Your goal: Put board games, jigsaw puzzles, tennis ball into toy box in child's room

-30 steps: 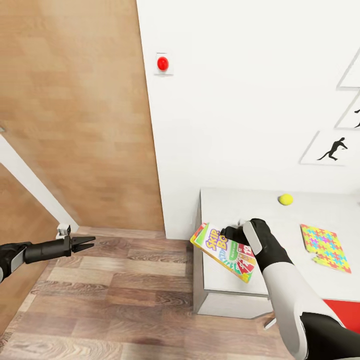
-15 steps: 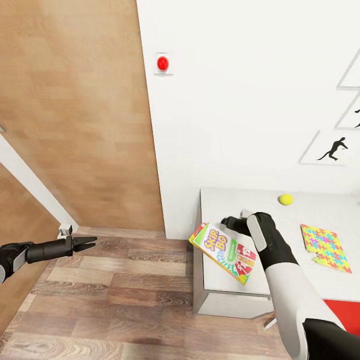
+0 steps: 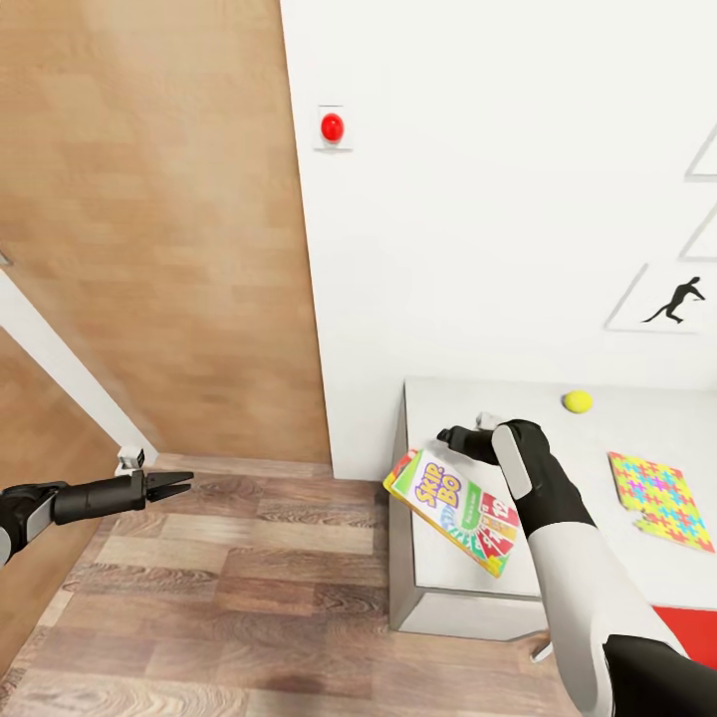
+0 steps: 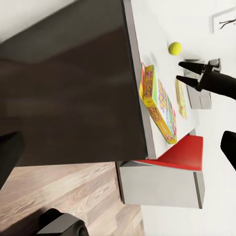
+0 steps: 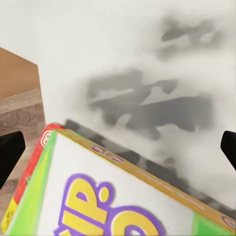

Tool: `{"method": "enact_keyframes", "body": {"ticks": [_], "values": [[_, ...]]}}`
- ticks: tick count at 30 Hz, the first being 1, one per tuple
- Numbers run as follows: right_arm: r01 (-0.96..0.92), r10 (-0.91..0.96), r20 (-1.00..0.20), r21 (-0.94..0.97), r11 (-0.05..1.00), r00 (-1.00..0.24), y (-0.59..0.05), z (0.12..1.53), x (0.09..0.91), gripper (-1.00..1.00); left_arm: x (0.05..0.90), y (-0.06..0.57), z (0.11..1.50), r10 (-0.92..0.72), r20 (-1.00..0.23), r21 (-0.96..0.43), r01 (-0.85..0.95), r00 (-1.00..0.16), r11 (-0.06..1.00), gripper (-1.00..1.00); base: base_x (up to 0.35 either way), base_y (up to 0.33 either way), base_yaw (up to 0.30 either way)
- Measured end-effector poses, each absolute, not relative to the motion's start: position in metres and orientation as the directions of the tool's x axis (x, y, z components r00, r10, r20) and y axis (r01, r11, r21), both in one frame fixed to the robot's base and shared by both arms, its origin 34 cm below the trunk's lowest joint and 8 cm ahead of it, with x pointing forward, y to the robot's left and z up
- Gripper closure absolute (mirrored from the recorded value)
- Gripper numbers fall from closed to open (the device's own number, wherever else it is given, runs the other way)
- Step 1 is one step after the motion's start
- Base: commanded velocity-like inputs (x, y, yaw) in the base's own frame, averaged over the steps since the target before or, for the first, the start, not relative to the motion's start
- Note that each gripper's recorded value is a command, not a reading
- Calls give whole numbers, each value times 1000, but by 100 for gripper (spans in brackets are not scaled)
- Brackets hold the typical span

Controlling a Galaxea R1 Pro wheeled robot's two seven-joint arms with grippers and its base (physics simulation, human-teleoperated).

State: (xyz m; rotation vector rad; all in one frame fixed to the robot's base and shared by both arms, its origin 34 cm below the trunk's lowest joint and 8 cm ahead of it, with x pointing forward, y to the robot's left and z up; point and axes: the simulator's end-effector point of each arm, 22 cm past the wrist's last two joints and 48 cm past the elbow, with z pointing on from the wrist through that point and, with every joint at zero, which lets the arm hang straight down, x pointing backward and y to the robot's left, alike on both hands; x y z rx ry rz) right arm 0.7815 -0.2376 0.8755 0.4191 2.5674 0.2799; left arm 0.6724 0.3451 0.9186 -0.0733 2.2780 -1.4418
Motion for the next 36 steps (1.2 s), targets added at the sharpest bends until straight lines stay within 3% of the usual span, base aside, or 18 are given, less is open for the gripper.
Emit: {"method": "enact_keyframes", "body": {"ticks": [9, 13, 20, 23, 32, 36], "values": [[220, 349, -486, 303, 927, -801, -236, 891, 790, -100, 672, 345, 918, -273, -337, -870, 187, -901, 456, -100, 11, 6, 0], [111, 339, -542, 410, 906, -769, -221, 942, 805, -100, 672, 344, 918, -273, -337, -870, 188, -901, 455, -100, 0, 0, 0], [-179, 344, -576, 664, 726, -741, -178, 1006, 747, -100, 673, 339, 916, -270, -335, -871, 188, -903, 454, -100, 0, 0, 0], [-250, 407, -555, 763, 596, -725, -182, 1023, 706, -100, 675, 328, 909, -261, -331, -869, 185, -907, 459, -100, 0, 0, 0], [-425, 492, -592, 804, 416, -638, -194, 1048, 646, -100, 684, 299, 894, -218, -394, -834, 248, -893, 493, -100, 0, 0, 0], [-480, 500, -618, 786, 390, -607, -196, 1054, 630, -100, 692, 244, 881, -183, -392, -836, 265, -902, 480, -100, 0, 0, 0]]}}
